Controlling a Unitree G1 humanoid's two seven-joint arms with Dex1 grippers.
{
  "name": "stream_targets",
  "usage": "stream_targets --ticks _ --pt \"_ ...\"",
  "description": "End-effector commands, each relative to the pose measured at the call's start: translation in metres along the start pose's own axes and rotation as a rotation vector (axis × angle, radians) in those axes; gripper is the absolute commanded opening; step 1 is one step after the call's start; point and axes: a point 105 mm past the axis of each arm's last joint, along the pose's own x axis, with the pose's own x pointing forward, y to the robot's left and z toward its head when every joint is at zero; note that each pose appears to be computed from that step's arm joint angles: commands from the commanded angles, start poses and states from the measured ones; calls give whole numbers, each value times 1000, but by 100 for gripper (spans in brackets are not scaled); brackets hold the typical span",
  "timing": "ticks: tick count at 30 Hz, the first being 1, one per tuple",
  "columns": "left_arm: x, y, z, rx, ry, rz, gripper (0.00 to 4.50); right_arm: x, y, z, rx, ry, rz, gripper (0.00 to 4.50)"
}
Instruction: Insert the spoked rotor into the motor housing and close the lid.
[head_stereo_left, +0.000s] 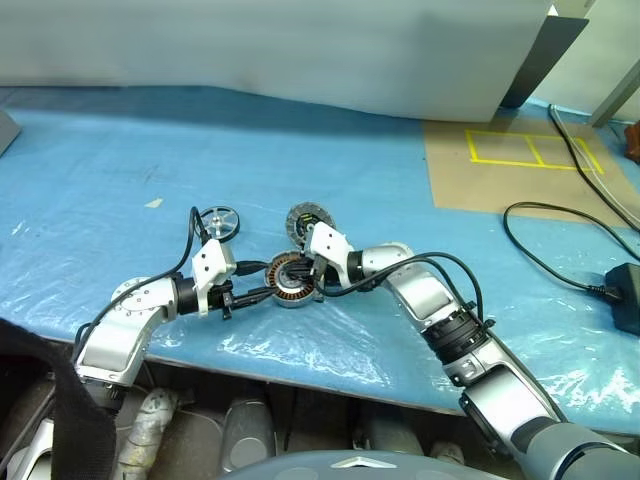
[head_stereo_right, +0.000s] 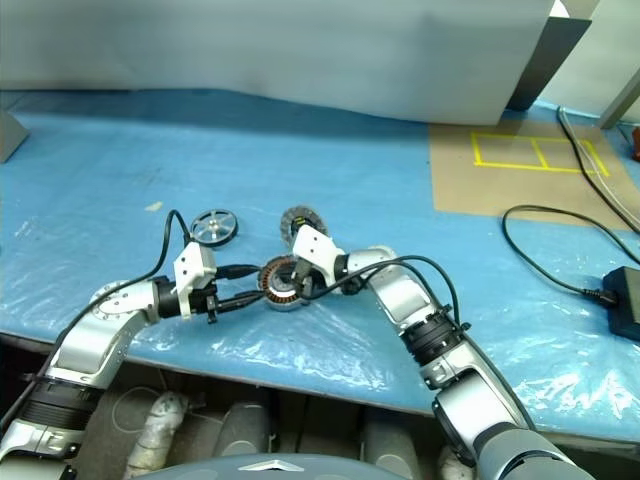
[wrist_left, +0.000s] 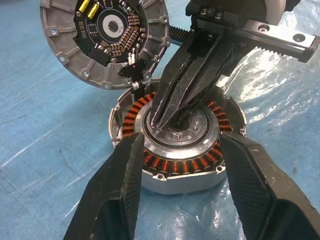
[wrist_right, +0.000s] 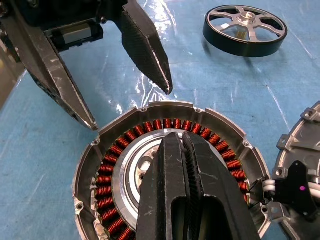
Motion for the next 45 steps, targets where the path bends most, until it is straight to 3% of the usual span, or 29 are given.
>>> stream_targets --ticks 1,5,8,12,14,19,29,31,39,45 --pt "2 3 9 35 -17 -6 251 -8 -2 30 157 -182 22 6" --pt "2 3 9 37 -16 -10 251 -14 -2 50 223 -278 46 6" --pt "2 3 8 37 -15 -12 251 -10 7 37 182 -205 75 6" --pt "1 2 8 33 -13 -12 251 2 6 -10 84 9 4 6" --pt "1 2 8 32 -13 -11 251 5 4 -18 46 47 -23 6" --pt "2 3 8 30 -16 -10 251 3 4 -4 57 -12 -17 6" --pt "4 4 9 27 -21 -21 251 -11 7 41 257 -271 42 6" --pt "4 4 9 25 -20 -23 251 -10 10 39 230 -245 45 6" --pt "4 5 11 26 -22 -22 251 9 8 -13 67 35 -21 6" --pt "5 5 11 24 -22 -24 251 1 8 6 149 -90 -5 6"
